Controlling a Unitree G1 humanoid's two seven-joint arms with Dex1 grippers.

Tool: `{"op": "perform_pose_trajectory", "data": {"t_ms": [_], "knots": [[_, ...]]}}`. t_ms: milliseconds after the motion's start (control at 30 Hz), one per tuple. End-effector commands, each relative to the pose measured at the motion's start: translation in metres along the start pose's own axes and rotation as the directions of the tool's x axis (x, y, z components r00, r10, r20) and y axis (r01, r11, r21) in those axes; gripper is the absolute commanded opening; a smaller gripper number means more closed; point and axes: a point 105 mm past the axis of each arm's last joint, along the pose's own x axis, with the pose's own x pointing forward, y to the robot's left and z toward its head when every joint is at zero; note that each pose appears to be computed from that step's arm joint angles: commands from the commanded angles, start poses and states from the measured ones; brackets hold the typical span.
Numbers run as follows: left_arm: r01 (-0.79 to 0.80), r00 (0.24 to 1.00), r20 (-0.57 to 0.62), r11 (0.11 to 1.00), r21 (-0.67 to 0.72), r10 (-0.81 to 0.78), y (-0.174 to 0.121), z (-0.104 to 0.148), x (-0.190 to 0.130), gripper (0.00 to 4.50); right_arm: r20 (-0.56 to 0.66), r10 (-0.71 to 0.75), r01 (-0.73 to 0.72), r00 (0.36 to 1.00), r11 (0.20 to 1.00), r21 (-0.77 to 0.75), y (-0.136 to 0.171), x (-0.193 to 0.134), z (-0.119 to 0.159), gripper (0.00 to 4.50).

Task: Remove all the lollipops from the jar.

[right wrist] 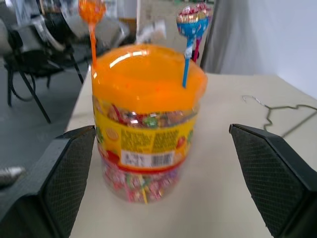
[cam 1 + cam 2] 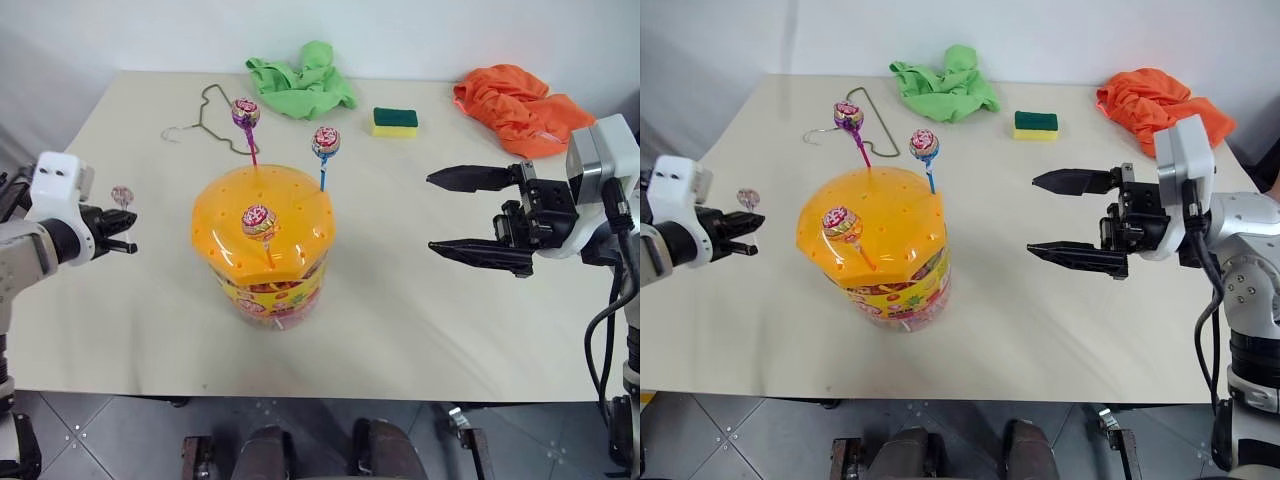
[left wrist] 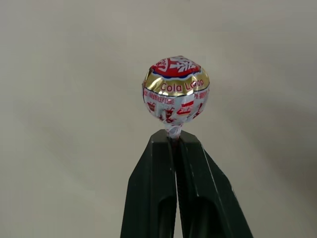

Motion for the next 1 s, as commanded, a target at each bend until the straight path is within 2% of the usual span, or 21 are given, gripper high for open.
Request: {"op": "perform_pose_trajectory", "data": {"t_ms": [33, 267, 367, 467, 767, 800, 900, 1000], "knots": [[-0.041, 0.998, -0.05, 0.999, -0.015, 0.04, 0.009, -0.004, 0.007, 0.06, 0.025, -0.029, 0.03, 0.999, 0.999, -0.045, 0.003, -0.002, 0.012, 4.5], [-0.115, 0.962, -0.243, 0.993, 0.038, 0.121, 0.016, -0.027, 0.019, 0.06, 0.006, -0.072, 0.072, 0.997, 0.996, -0.047, 0.003, -0.005, 0.01, 4.5], [-0.133, 0.954, -0.269, 0.991, 0.024, 0.135, 0.017, -0.025, 0.02, 0.68, -0.001, -0.079, 0.079, 0.997, 0.996, -0.05, 0.003, -0.006, 0.01, 4.5], [-0.116, 0.956, -0.269, 0.993, 0.013, 0.115, 0.014, -0.019, 0.019, 1.58, -0.006, -0.086, 0.085, 0.996, 0.995, -0.053, 0.003, -0.006, 0.011, 4.5], [0.004, 0.997, -0.08, 0.983, 0.183, 0.01, -0.006, 0.06, -0.017, 4.32, -0.044, -0.106, 0.102, 0.993, 0.992, -0.077, 0.0, -0.012, 0.013, 4.5], [0.024, 0.999, -0.048, 0.975, 0.22, -0.013, -0.009, 0.068, -0.022, 4.46, -0.048, -0.11, 0.106, 0.993, 0.991, -0.078, -0.001, -0.013, 0.013, 4.5], [0.121, 0.985, 0.082, 0.943, 0.311, -0.154, -0.027, 0.094, -0.033, 4.46, -0.07, -0.127, 0.121, 0.989, 0.988, -0.091, -0.002, -0.018, 0.013, 4.5], [0.27, 0.896, 0.236, 0.883, 0.383, -0.376, -0.052, 0.114, -0.041, 4.46, -0.072, -0.153, 0.144, 0.986, 0.984, -0.108, -0.005, -0.022, 0.017, 4.5]]}}
